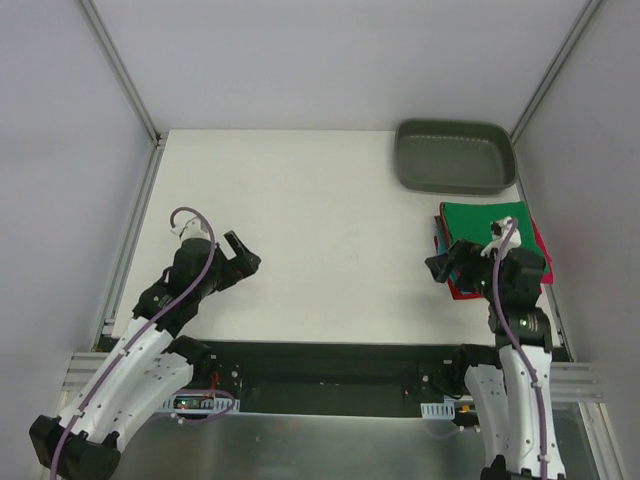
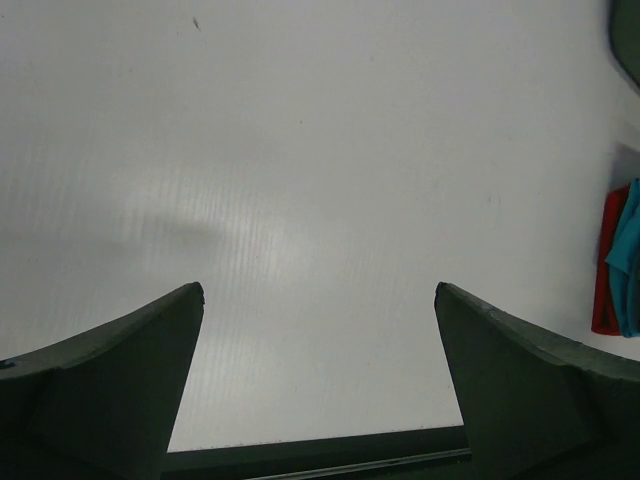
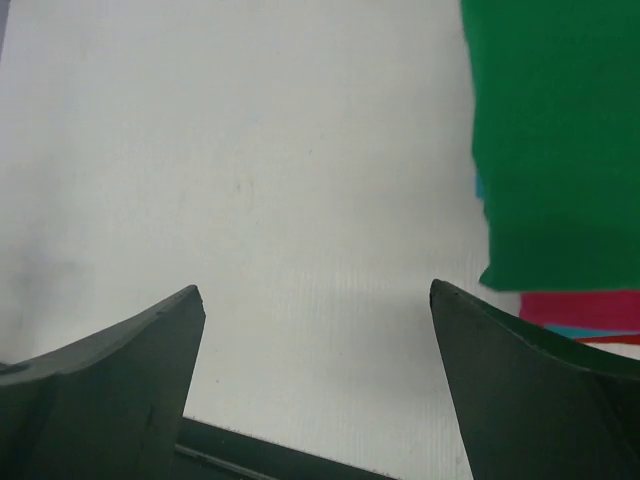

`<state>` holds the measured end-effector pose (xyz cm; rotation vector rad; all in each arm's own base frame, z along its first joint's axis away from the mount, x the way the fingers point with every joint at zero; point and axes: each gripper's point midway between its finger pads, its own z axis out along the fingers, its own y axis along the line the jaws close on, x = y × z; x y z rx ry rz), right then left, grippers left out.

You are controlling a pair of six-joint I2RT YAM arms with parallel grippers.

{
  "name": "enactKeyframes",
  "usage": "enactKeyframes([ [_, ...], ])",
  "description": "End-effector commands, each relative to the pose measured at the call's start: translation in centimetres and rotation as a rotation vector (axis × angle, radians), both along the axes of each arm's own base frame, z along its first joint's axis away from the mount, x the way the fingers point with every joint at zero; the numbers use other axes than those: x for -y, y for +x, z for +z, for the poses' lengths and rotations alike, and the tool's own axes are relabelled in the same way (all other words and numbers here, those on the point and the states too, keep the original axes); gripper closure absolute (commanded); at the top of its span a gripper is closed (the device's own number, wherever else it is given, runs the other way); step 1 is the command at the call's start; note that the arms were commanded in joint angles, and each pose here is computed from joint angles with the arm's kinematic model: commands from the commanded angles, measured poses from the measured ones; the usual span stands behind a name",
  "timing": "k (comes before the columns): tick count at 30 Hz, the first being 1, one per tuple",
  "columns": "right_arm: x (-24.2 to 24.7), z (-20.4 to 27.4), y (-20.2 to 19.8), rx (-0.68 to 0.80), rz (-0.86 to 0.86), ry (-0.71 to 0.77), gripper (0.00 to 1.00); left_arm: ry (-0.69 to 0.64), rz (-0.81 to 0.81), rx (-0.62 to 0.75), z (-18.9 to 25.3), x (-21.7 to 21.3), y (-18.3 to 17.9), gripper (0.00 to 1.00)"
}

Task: Fold and stack the t-shirts
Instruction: Put the neatly folded tshirt into the corner of the board with the right arm

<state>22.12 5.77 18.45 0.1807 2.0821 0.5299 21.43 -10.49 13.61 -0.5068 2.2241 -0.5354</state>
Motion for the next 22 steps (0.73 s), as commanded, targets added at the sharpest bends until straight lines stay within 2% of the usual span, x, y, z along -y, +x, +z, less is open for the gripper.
enactKeyframes([
  [1, -2.9, 0.2, -1.9, 0.107, 0.098, 0.134, 0.04, 0.01, 0.053, 0.045, 1.9, -1.4, -0.4, 0.01],
  [4, -3.0, -1.7, -2.8, 0.131, 0.112, 0.12, 0.04, 0.018, 0.075, 0.048, 1.7, -1.9, -0.6, 0.01],
  [8, -1.4, -2.6, -2.5, 0.154, 0.005, 0.096, 0.04, 0.023, 0.082, 0.045, 1.8, -2.2, -0.9, 0.01],
  [15, -1.8, -1.7, -2.7, 0.223, 0.052, 0.064, 0.04, 0.034, 0.117, 0.038, 1.3, -2.8, -1.2, 0.01],
  [22, -1.9, -2.2, -2.5, 0.199, 0.058, 0.078, 0.04, 0.032, 0.129, 0.037, 1.3, -3.0, -1.2, 0.01],
])
